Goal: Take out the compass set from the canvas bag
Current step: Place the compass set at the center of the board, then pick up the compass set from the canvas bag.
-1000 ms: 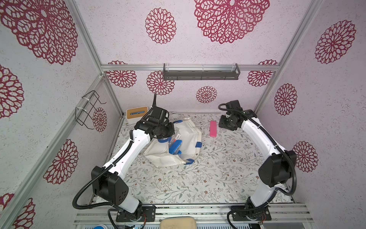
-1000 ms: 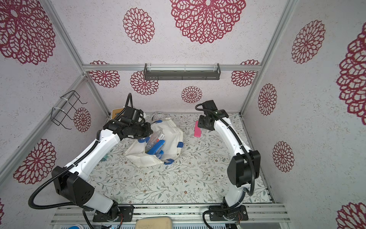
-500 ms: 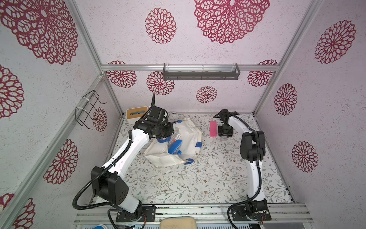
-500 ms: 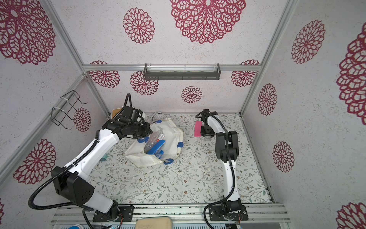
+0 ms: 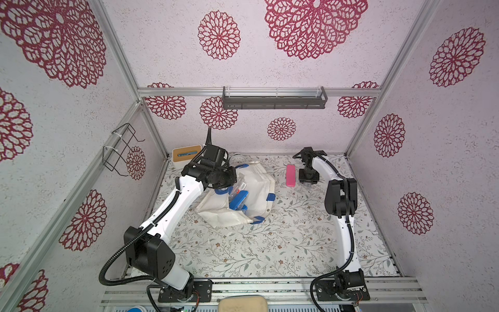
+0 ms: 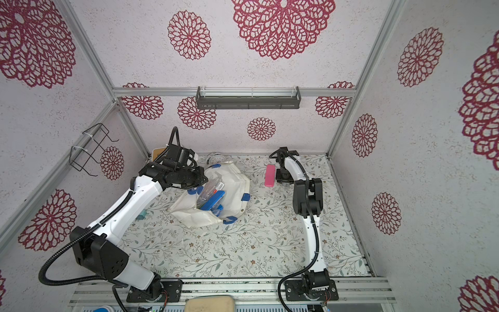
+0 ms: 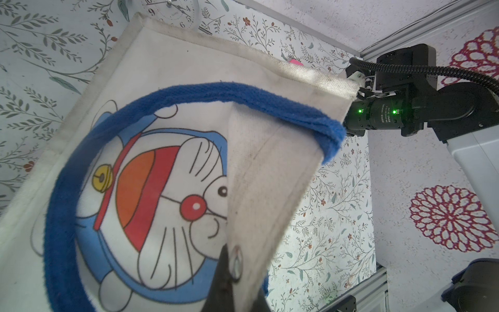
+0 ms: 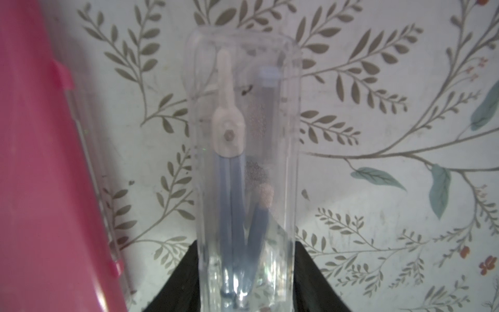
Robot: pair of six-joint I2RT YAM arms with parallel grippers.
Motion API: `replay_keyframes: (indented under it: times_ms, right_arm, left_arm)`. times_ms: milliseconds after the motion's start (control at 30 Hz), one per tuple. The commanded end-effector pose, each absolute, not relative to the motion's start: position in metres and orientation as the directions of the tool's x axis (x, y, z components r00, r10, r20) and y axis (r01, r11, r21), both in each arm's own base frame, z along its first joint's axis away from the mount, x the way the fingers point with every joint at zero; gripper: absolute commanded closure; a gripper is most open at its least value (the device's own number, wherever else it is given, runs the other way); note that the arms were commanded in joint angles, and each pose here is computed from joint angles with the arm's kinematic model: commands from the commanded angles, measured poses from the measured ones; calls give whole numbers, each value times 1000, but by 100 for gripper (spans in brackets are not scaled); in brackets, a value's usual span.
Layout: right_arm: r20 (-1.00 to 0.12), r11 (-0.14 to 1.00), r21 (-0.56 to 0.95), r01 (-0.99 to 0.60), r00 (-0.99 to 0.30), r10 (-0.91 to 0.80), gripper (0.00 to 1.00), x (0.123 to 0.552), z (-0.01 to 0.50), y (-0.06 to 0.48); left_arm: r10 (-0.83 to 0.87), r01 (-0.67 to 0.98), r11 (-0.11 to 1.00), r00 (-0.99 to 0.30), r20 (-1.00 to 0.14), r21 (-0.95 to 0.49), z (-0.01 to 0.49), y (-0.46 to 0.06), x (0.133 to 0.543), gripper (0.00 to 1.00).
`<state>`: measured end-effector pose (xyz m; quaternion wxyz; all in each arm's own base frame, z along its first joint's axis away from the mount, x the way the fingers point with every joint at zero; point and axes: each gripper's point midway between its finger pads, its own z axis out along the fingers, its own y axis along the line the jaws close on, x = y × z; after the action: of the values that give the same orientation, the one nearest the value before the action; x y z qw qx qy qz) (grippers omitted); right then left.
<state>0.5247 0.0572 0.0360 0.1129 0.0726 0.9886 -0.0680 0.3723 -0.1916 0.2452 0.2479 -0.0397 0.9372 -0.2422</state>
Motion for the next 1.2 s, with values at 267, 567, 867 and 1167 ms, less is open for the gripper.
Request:
replay_keyframes:
  times_ms: [267, 567, 867, 1167]
  right_arm:
    - [-309, 980, -38, 194, -935, 173, 36, 528, 89, 62]
    - [-371, 907, 314, 280, -843, 389, 48, 498, 155, 101]
    - [-336, 761, 620, 191, -812, 477, 59, 427, 204, 205]
    - [-230, 640, 765, 76, -895, 382, 60, 379, 215, 335]
  left_arm:
    - [-208, 52, 867, -867, -453, -496, 254, -194, 374, 100]
    - [-204, 54, 872, -864, -460, -487, 255, -193, 377, 100]
    - [-199, 48, 878, -868, -455, -475, 252, -193, 379, 100]
    - [-203, 36, 892, -860, -469, -452, 254, -187, 381, 100]
